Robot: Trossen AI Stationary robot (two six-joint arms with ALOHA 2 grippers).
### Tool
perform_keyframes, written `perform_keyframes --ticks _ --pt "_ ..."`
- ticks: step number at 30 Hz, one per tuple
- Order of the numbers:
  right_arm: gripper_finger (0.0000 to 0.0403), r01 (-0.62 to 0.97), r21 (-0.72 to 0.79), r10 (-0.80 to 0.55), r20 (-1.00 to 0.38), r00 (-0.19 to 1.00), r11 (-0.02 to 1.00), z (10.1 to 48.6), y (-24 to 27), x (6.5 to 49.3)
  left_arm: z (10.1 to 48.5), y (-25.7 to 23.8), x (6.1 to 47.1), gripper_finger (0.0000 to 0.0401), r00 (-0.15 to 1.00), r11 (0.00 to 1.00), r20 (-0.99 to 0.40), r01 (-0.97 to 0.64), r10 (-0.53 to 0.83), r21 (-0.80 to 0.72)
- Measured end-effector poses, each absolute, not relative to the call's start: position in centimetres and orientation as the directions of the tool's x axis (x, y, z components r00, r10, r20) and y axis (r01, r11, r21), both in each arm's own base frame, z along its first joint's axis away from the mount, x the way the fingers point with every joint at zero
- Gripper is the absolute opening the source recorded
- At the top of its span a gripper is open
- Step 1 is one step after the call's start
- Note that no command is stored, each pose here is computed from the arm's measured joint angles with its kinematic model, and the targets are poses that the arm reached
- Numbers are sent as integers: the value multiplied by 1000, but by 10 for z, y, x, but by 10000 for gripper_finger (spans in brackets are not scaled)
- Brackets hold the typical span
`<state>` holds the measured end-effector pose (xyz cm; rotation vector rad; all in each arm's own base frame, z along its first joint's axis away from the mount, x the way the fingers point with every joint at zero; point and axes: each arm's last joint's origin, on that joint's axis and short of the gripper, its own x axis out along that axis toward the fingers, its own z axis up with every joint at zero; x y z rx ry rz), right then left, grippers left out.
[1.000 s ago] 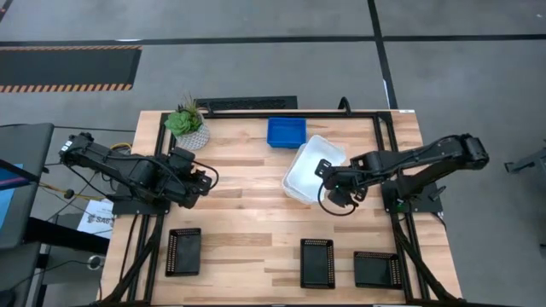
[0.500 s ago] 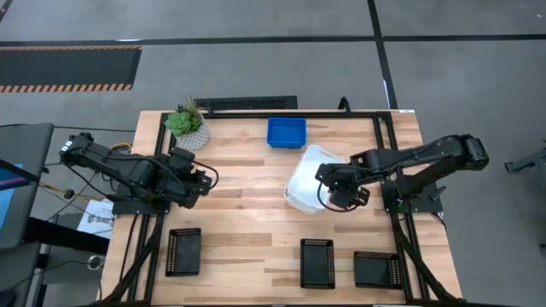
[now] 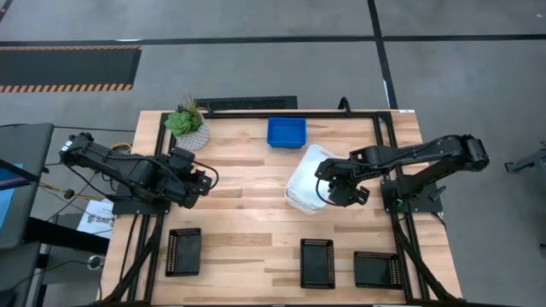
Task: Stack baskets by color
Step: Stack the left white bin on the white bins
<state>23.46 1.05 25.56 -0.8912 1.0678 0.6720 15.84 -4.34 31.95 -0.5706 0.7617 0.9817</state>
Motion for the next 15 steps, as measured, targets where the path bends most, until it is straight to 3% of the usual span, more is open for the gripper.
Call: perform_keyframes --ticks 8,15 --pt "10 -826 -262 43 -945 326 499 238 8 231 320 -43 158 197 341 450 -784 -889 518 -89" --pt "41 -835 -243 41 -952 302 493 230 8 236 319 -43 158 197 341 450 -785 -888 518 -89"
